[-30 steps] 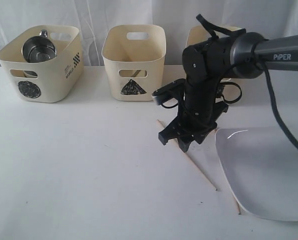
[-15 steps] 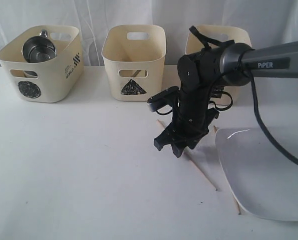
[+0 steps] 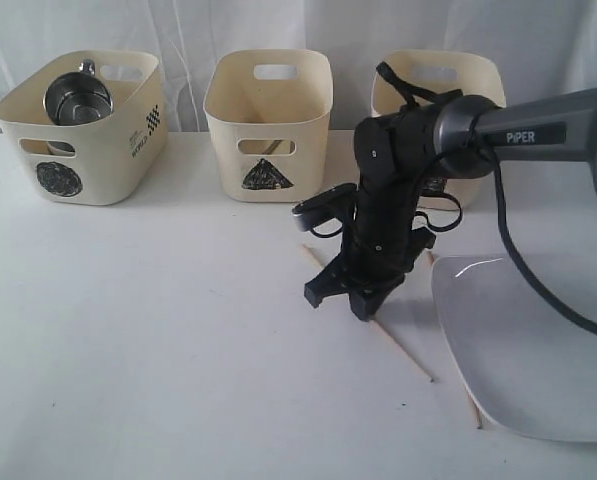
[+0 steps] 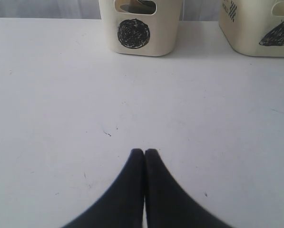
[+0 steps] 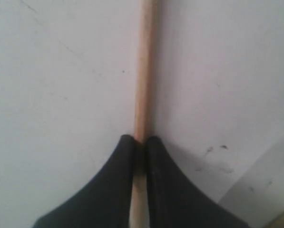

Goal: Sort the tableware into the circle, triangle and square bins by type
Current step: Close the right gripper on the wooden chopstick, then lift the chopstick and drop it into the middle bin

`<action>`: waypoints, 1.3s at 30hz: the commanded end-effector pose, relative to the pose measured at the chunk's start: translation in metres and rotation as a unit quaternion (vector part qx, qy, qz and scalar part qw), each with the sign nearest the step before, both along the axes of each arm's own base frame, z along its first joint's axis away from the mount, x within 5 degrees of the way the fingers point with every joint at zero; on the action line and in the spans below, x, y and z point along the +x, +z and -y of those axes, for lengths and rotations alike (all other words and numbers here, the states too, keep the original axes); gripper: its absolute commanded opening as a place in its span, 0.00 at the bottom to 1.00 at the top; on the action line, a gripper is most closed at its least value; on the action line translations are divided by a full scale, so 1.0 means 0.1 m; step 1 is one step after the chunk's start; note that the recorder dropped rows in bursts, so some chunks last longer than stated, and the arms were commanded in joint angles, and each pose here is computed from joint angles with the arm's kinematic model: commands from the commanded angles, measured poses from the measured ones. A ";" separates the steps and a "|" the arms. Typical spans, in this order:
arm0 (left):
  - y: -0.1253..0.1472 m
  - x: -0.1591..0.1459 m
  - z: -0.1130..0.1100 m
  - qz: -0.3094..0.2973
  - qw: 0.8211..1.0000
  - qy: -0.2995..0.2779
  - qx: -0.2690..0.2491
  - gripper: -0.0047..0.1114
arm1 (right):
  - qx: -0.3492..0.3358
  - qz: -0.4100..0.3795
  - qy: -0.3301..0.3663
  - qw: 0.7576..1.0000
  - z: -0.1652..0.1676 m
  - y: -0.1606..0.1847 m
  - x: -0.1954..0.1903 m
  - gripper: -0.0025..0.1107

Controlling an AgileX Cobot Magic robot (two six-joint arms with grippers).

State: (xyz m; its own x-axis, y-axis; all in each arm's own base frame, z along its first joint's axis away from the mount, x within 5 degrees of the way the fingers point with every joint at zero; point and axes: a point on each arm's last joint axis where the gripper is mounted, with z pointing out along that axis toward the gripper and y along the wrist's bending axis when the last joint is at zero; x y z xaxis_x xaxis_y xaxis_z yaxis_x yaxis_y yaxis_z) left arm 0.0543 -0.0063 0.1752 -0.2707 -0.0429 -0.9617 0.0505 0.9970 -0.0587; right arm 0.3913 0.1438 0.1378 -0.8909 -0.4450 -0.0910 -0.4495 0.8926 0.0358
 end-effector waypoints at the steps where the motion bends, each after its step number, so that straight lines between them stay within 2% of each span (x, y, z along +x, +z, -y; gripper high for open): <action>1: -0.01 0.00 0.00 0.001 1.000 0.001 -0.005 0.04 | 0.081 0.063 -0.030 0.994 -0.04 0.31 0.06 0.02; 4: -0.01 0.00 0.00 0.001 1.000 0.001 -0.005 0.04 | 0.161 0.154 -0.080 0.971 0.00 0.65 0.14 0.02; 5: -0.01 0.00 0.00 0.001 1.000 0.001 -0.005 0.04 | 0.214 0.201 -0.104 0.950 0.05 0.88 0.18 0.02; 9: -0.01 0.00 0.00 0.001 1.000 0.001 -0.005 0.04 | 0.292 0.264 -0.153 0.907 0.18 1.20 0.27 0.02; 10: -0.01 0.00 0.00 0.001 1.000 0.001 -0.005 0.04 | 0.324 0.292 -0.174 0.883 0.24 1.31 0.32 0.02; 14: -0.01 0.00 0.00 0.001 1.000 0.001 -0.005 0.04 | 0.378 0.358 -0.199 0.830 0.32 1.56 0.55 0.02; 17: -0.01 0.00 0.00 0.001 1.000 0.001 -0.005 0.04 | 0.386 0.393 -0.190 0.813 0.28 1.68 0.81 0.02; 23: -0.01 0.00 0.00 0.001 1.000 0.001 -0.005 0.04 | 0.385 0.434 -0.204 0.788 0.32 1.59 1.27 0.02; 30: -0.01 0.00 0.00 0.001 1.000 0.001 -0.005 0.04 | 0.386 0.445 -0.204 0.782 0.28 1.35 1.56 0.03; 31: -0.01 0.00 0.00 0.001 1.000 0.001 -0.005 0.04 | 0.388 0.444 -0.199 0.783 0.27 1.35 1.58 0.05; 35: -0.01 0.00 0.00 0.001 1.000 0.001 -0.005 0.04 | 0.386 0.450 -0.196 0.781 0.25 1.32 1.62 0.25; 37: -0.01 0.00 0.00 0.001 1.000 0.001 -0.005 0.04 | 0.381 0.443 -0.174 0.793 0.22 1.30 1.60 0.33; 39: -0.01 0.00 0.00 0.001 1.000 0.001 -0.005 0.04 | 0.370 0.437 -0.139 0.808 0.20 1.36 1.54 0.36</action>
State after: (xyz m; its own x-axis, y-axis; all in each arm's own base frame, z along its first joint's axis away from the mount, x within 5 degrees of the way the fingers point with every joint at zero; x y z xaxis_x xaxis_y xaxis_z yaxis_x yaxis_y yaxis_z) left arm 0.0543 -0.0063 0.1752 -0.2707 -0.0429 -0.9617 0.0505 0.9970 -0.0587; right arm 0.5518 0.1223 0.2623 -0.3970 0.3114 -0.8634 -0.3168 0.8364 0.4473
